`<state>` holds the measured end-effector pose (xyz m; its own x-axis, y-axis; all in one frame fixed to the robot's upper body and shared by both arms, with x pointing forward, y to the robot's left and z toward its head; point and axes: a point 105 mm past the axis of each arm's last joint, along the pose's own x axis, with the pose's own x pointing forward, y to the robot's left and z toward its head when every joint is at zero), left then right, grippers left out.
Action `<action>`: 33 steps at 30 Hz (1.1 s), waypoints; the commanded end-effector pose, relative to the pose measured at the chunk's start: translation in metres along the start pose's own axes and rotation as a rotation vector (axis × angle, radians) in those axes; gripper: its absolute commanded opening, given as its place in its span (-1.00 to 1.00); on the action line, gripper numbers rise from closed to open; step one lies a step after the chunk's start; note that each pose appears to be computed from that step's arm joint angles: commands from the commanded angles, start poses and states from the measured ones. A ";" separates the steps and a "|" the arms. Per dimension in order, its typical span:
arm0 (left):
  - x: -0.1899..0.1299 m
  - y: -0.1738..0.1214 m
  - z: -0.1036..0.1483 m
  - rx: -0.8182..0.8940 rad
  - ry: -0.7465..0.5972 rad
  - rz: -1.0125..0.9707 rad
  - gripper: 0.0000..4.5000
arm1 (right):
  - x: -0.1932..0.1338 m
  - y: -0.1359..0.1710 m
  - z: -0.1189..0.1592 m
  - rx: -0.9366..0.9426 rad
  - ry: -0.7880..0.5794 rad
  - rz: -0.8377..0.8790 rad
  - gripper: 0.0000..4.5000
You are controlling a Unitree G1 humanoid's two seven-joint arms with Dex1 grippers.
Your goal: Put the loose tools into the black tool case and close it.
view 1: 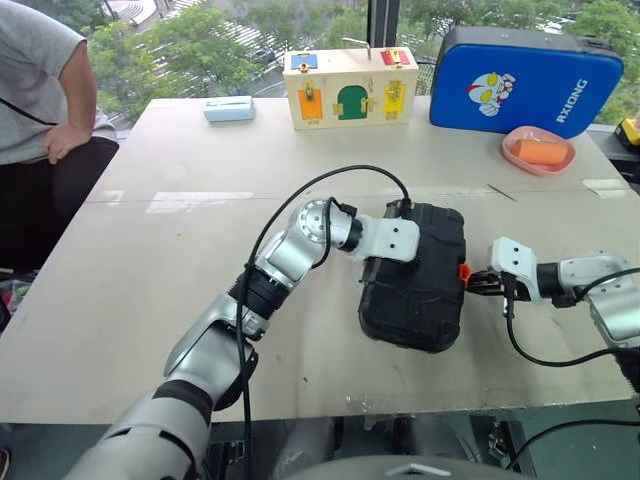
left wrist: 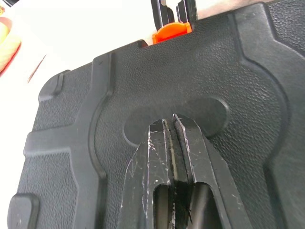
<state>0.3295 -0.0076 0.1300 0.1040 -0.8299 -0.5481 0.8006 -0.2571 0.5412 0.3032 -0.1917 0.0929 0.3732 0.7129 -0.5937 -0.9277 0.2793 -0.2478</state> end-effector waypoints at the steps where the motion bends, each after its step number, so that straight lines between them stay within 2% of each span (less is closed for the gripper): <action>1: 0.026 -0.048 -0.043 -0.099 0.153 -0.184 -1.00 | -0.005 -0.005 0.047 -0.161 -0.107 -0.003 -0.96; 23: 0.031 -0.049 -0.051 -0.095 0.168 -0.185 -1.00 | -0.003 0.012 0.096 -0.302 -0.202 0.085 -0.96; 33: 0.025 -0.049 -0.054 -0.138 0.159 -0.150 -1.00 | -0.013 0.006 0.081 -0.276 -0.163 0.067 -0.96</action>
<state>0.3301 -0.0232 0.1231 0.0996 -0.8396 -0.5339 0.7821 -0.2657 0.5636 0.2899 -0.1399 0.1498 0.2489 0.8209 -0.5141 -0.9240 0.0421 -0.3801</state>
